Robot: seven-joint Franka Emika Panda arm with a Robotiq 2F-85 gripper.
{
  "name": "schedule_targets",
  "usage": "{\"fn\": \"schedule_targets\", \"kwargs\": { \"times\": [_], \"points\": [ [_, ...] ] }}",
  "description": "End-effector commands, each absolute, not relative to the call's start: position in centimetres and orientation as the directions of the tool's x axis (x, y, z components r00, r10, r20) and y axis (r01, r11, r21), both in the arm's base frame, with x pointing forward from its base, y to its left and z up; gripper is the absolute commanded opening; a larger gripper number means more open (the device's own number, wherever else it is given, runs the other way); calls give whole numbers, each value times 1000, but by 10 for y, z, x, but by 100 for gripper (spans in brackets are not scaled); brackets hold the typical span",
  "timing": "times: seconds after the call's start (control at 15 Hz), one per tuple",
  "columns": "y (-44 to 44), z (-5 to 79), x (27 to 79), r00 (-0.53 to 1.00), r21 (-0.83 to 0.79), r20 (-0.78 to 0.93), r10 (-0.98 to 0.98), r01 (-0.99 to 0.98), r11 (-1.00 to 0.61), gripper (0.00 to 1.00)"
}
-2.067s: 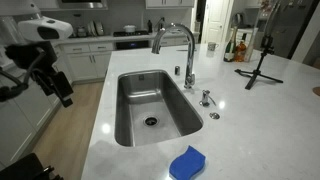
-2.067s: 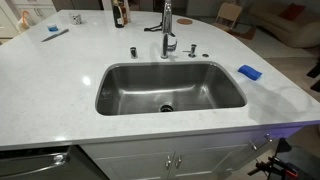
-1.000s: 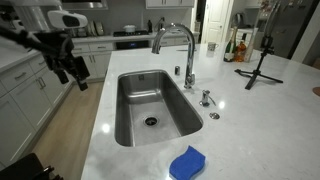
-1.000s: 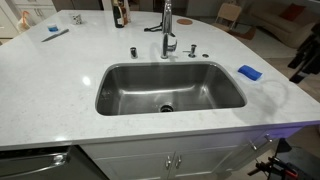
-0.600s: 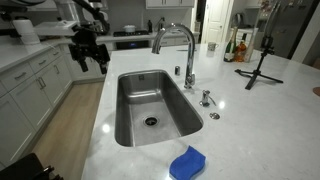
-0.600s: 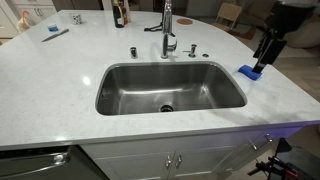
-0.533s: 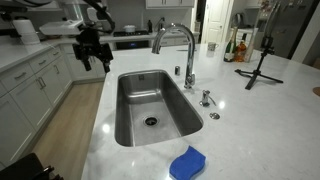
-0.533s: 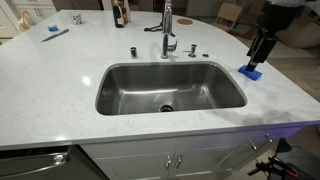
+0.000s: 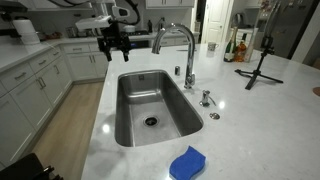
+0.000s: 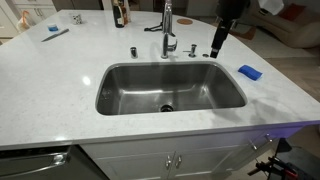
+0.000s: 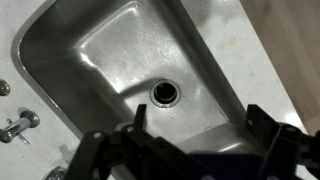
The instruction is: Slide the spout to the right then to the left
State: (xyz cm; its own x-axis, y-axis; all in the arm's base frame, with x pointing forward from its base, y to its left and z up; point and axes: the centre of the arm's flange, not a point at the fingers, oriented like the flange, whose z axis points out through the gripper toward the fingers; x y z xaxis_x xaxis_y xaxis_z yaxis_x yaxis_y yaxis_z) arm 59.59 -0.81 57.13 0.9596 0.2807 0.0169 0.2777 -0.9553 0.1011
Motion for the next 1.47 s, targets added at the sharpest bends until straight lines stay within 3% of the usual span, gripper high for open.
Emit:
{"fn": "schedule_targets", "kwargs": {
  "times": [0.0, 0.53, 0.93, 1.4],
  "points": [
    [10, 587, 642, 981, 91, 74, 179, 172, -981, 100],
    [66, 577, 699, 974, 211, 173, 148, 110, -971, 100],
    [72, 579, 729, 943, 402, 184, 276, 185, -897, 100],
    [77, 568, 758, 880, 474, 128, 457, 351, -808, 100]
  ]
}}
